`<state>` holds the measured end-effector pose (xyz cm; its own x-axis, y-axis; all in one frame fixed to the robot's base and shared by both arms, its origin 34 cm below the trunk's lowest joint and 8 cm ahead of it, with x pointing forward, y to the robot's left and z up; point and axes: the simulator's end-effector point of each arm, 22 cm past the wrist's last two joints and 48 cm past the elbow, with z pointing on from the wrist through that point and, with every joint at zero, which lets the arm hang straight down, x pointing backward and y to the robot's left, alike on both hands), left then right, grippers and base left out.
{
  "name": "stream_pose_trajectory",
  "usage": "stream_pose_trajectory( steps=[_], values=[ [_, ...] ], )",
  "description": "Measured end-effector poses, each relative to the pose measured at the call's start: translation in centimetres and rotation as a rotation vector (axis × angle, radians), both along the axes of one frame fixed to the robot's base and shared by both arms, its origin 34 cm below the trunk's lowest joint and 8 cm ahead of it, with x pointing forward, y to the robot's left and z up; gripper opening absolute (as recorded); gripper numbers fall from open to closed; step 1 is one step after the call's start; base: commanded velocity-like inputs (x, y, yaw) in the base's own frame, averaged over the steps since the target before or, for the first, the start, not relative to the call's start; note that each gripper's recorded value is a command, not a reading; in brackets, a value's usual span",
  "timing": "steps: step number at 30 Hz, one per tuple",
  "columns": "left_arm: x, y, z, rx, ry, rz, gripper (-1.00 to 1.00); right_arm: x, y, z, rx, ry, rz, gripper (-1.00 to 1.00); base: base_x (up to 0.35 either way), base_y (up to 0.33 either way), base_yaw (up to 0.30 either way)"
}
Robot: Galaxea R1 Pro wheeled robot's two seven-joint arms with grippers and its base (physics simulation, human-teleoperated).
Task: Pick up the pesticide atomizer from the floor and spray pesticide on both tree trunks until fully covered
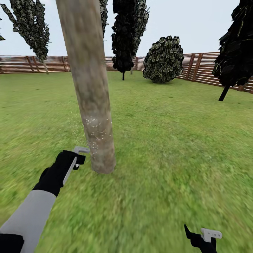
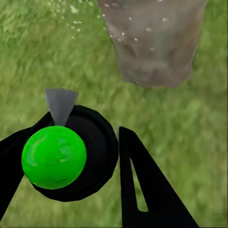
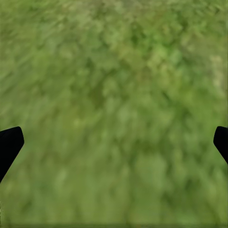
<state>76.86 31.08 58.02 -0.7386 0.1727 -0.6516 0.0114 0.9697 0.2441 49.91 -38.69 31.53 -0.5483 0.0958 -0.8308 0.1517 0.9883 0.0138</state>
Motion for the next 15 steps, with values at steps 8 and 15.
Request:
stream_pose_trajectory(
  steps=[8,15],
  values=[
    [0.4,-0.4,0.5,-0.125,0.005,-0.059,-1.0,0.0,0.0,0.0,0.0,0.0,0.0,1.0,0.0,0.0,0.0],
    [-0.3,1.7,-0.2,-0.098,0.013,-0.025,-1.0,0.0,0.0,0.0,0.0,0.0,0.0,1.0,0.0,0.0,0.0]
  ],
)
